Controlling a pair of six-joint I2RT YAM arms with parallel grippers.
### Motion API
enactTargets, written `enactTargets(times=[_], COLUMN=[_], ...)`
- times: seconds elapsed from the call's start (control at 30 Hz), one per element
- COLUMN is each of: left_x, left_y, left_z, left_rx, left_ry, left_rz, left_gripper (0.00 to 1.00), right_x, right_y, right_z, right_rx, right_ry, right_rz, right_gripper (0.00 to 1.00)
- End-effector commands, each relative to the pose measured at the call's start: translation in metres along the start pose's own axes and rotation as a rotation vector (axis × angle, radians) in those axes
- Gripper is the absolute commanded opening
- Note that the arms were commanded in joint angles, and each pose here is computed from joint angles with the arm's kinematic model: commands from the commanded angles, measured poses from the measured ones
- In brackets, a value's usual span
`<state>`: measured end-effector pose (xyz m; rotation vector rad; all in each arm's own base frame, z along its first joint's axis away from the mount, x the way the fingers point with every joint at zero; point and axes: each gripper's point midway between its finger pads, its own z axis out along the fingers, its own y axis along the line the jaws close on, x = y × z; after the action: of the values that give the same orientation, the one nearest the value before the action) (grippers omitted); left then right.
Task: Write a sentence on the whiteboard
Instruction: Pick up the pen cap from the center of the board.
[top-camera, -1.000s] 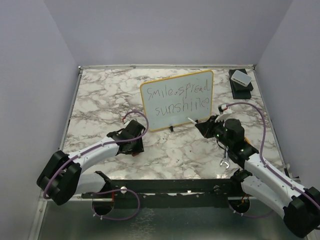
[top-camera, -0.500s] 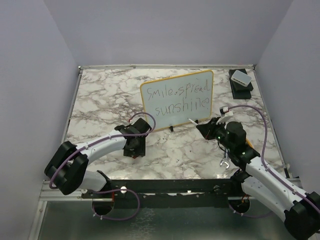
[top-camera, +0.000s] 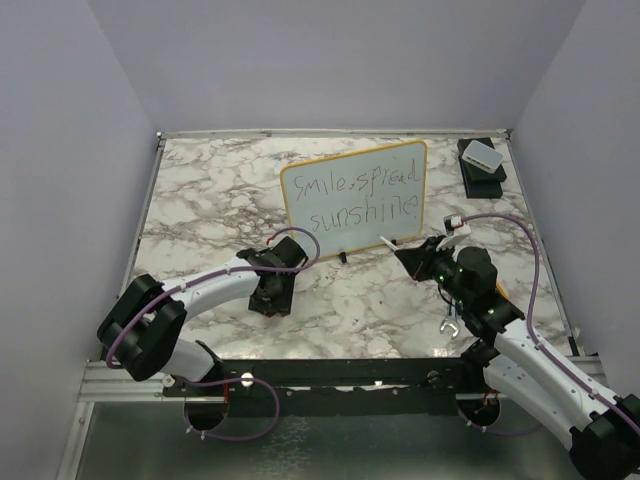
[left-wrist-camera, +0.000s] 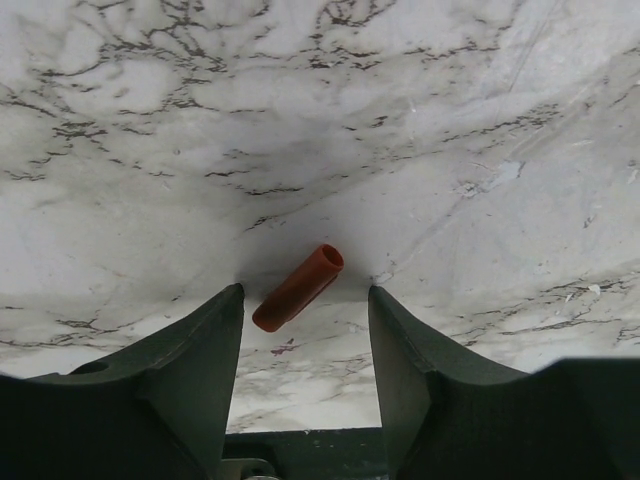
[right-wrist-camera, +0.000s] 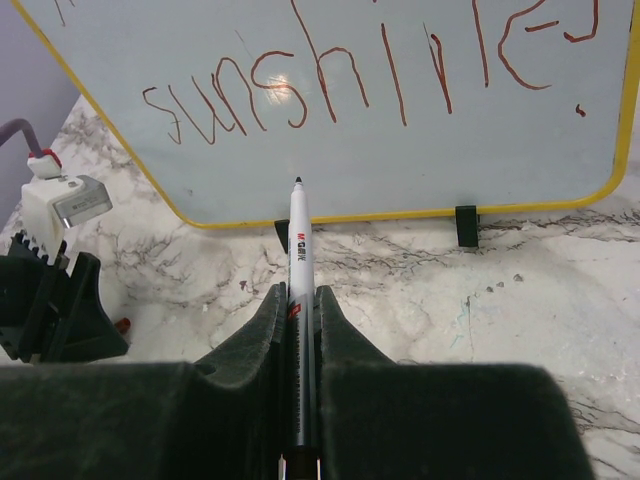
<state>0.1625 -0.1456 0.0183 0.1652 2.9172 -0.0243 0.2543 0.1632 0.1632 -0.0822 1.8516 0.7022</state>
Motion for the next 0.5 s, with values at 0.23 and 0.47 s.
enactTargets(times=[0.23, 0.47], left_x=[0.008, 0.019], left_y=[-0.036, -0.020], left_z=[-0.004, 0.001], left_rx=[0.130, 0.048], left_ry=[0.012, 0.046], left_rz=[0.075, 0.047], left_gripper=[0.53, 0.47], right_x=[0.008, 0.007], right_y=[-0.011, -0.010], right_z=[-0.001, -0.001], right_rx=[0.043, 0.039], right_ry=[0.020, 0.022], right_rz=[-0.009, -0.016], right_gripper=[0.01, 0.01])
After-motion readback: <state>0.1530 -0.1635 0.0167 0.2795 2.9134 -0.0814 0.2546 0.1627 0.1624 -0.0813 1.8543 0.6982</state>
